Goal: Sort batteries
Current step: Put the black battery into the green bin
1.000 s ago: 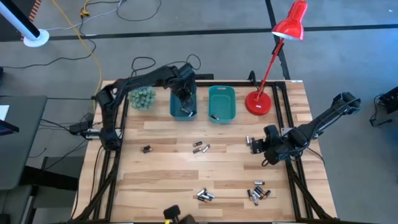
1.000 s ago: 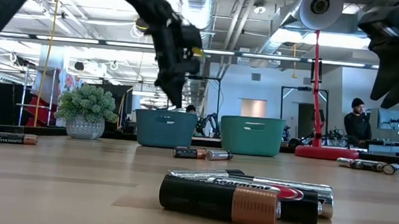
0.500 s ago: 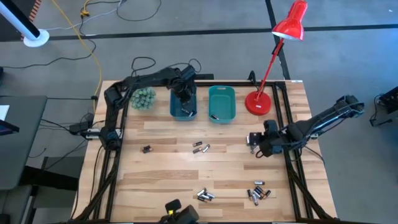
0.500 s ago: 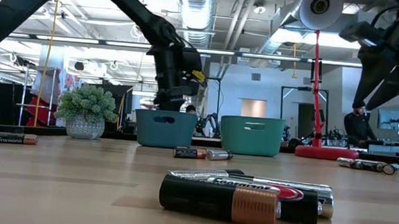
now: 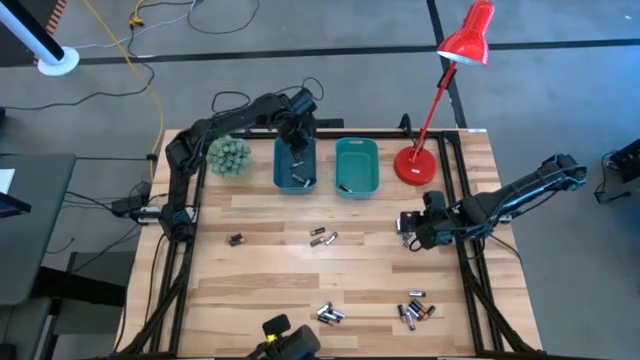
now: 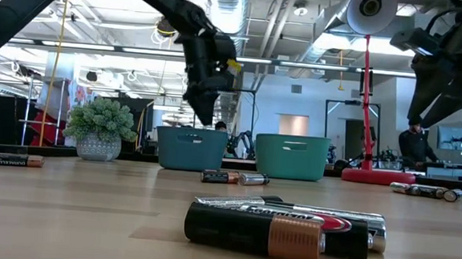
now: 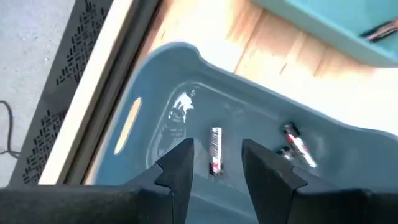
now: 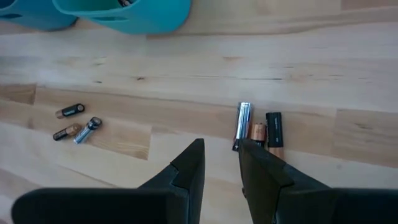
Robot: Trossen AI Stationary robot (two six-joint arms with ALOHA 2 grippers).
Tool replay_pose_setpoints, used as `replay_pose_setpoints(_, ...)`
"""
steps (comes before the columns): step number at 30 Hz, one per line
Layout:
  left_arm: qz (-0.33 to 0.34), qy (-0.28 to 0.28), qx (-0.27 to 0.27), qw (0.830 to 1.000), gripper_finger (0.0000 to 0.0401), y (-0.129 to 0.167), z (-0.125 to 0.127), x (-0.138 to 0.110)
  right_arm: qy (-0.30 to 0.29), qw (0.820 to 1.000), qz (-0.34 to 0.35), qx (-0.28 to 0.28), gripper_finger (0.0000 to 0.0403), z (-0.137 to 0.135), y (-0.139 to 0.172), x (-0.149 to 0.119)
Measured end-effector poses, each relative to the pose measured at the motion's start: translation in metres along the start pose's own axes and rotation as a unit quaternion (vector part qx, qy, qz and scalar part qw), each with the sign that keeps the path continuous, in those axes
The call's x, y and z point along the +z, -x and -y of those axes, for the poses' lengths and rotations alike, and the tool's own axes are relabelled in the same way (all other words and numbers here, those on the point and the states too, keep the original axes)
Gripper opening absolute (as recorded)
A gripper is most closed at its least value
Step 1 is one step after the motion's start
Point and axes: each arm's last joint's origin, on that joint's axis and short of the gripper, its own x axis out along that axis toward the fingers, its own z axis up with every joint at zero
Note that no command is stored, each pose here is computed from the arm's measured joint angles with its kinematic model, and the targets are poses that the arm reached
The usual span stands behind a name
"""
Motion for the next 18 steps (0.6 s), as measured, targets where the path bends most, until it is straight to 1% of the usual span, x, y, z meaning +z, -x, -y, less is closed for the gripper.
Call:
replay_pose_setpoints(4, -0.001, 0.007, 0.000, 1.000, 0.0132, 0.018, -0.001, 0.005, 0.016, 1.000, -0.001, 0.001, 0.0118, 0.000, 0.000, 0.000)
replay_pose_setpoints(8, -0.026, 0.030, -0.017, 0.999, 0.0132, 0.022, 0.006, 0.001, 0.038, 0.999, -0.003, 0.003, 0.0118, 0.000, 0.000, -0.001)
replay_pose_setpoints(12, -0.028, 0.044, -0.029, 0.998, 0.0132, 0.033, 0.024, -0.005, 0.064, 0.998, -0.022, -0.001, 0.0118, 0.000, 0.000, -0.002)
replay_pose_setpoints(16, 0.005, 0.049, -0.025, 0.998, 0.0132, 0.051, 0.046, -0.014, 0.088, 0.995, -0.037, -0.002, 0.0118, 0.001, 0.002, -0.005)
replay_pose_setpoints(18, 0.022, 0.053, -0.025, 0.998, 0.0132, 0.063, 0.055, -0.023, 0.096, 0.995, -0.042, 0.001, 0.0118, 0.002, 0.003, -0.008)
